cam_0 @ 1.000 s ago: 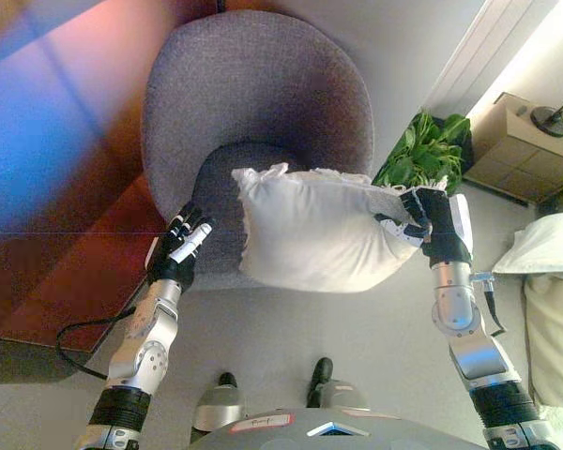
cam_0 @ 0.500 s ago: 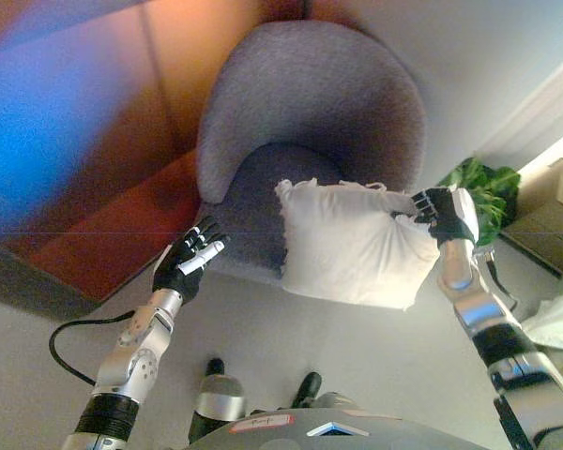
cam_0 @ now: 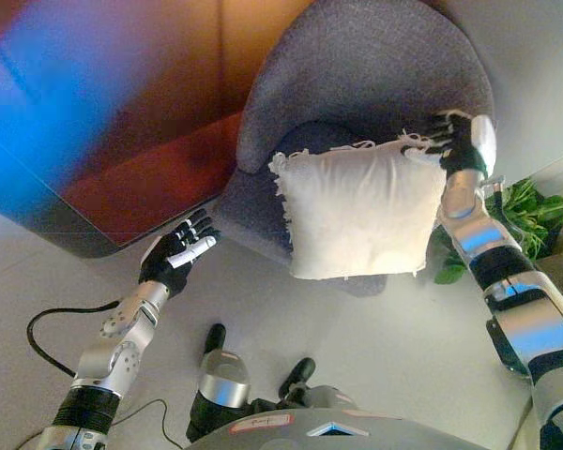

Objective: Pick up the pillow and put it on the sofa.

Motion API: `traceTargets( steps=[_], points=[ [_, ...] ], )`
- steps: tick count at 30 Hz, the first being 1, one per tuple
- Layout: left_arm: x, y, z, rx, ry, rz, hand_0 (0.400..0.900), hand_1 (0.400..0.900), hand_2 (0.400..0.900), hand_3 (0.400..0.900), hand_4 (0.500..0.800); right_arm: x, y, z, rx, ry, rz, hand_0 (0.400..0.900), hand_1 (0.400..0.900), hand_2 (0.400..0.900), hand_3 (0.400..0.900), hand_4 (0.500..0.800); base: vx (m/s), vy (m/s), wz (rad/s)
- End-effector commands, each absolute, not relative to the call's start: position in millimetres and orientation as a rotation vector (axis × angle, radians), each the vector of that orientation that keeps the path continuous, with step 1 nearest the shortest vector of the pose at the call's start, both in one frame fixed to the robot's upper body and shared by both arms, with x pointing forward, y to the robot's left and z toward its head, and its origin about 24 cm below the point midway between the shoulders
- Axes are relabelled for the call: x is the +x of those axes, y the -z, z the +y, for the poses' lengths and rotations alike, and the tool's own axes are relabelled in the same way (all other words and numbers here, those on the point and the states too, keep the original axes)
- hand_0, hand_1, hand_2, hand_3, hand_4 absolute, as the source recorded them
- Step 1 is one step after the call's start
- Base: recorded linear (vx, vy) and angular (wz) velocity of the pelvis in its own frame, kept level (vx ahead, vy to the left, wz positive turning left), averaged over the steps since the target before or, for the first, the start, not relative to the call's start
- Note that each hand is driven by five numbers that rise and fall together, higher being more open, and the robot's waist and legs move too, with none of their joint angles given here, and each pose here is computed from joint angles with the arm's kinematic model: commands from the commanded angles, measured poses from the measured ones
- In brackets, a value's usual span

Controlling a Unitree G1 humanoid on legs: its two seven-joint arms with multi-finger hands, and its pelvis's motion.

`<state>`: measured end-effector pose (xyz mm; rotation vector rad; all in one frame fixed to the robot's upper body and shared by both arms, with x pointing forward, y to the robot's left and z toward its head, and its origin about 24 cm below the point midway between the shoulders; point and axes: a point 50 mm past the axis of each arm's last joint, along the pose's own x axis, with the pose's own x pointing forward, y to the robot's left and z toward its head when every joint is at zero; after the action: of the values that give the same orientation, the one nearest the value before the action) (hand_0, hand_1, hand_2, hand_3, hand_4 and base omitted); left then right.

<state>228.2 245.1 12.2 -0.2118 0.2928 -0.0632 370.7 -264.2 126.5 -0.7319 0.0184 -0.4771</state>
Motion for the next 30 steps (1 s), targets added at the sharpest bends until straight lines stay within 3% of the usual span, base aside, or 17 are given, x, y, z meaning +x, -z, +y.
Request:
traceTargets(
  steps=[1,14,30],
  points=[
    [248,-55,205,-0.199,0.301,0.064,0.9,0.9,0.9,0.9,0.8,366,-216,-302,-0.721,0.699,-0.249,0.9,0.9,0.9,0.9,0.8,-0.001,0.142,-0.14],
    [252,-46,189,-0.194,0.29,0.035,0.9,0.9,0.9,0.9,0.8,332,-170,-266,-0.487,0.44,-0.31,0.9,0.9,0.9,0.9,0.8,-0.073,0.114,-0.21],
    [233,-15,214,-0.165,0.161,0.106,0.9,0.9,0.9,0.9,0.8,227,-8,-236,-0.229,0.201,0.238,0.9,0.9,0.9,0.9,0.8,-0.078,0.047,-0.25]
  ],
)
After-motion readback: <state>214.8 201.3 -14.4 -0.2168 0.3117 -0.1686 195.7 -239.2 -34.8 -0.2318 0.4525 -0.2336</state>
